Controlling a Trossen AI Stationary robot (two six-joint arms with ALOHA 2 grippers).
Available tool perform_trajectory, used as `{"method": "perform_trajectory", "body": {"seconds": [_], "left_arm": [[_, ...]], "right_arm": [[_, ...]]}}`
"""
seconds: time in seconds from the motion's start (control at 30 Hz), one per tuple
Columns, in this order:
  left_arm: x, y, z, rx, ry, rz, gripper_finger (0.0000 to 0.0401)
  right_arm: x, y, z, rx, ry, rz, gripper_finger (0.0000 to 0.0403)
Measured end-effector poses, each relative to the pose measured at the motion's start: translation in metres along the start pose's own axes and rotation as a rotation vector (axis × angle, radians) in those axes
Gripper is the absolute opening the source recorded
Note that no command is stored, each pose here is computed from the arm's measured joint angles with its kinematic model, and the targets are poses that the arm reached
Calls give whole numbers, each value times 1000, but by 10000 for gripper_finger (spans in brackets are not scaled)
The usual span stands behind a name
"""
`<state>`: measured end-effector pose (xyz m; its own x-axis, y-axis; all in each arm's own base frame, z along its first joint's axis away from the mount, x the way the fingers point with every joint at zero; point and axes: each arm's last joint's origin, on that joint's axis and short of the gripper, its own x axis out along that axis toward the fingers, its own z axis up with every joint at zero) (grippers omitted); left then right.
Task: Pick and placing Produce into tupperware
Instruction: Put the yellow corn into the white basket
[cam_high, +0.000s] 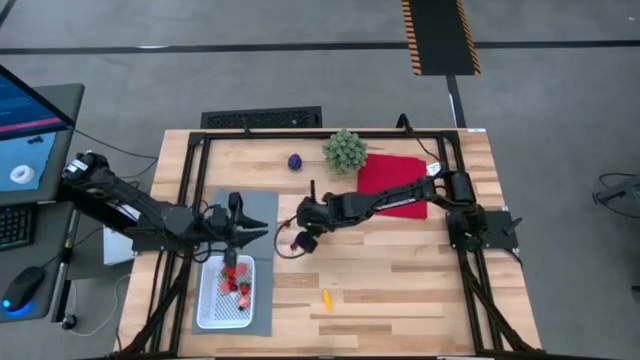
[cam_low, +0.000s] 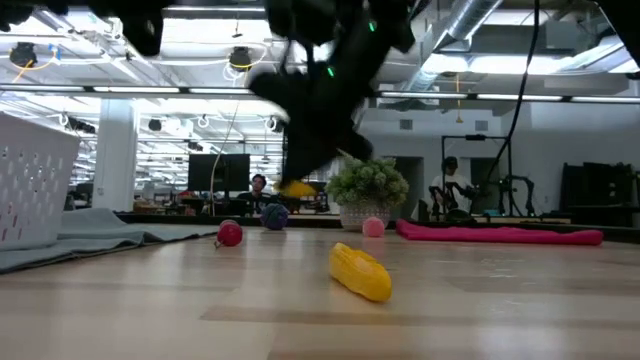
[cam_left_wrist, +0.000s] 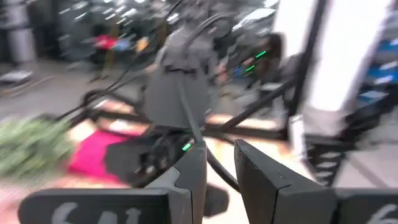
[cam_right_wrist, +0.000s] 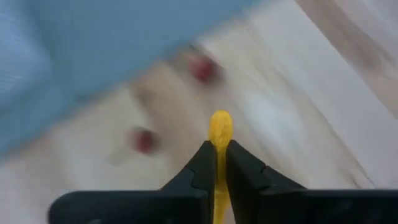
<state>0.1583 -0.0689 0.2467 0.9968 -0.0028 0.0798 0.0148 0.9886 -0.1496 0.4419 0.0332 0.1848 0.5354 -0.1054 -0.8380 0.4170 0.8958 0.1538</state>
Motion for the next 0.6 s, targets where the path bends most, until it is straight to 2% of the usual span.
{"method": "perform_trajectory", "body": {"seconds": [0.2,0.27,0.4,0.53,0.6], "left_arm": [[-16,-21,15,37,-106,-385,73],[-20,-27,17,50,-132,-466,73],[-27,-37,17,68,-146,-538,73],[-33,-42,21,98,-201,-570,73],[-35,-45,21,113,-213,-585,73]], "right_arm": [[-19,56,16,-112,-203,310,52],[-23,70,12,-153,-215,373,45],[-24,96,2,-223,-269,444,41],[-12,115,-9,-275,-280,546,47],[-4,121,-10,-309,-265,556,47]]}}
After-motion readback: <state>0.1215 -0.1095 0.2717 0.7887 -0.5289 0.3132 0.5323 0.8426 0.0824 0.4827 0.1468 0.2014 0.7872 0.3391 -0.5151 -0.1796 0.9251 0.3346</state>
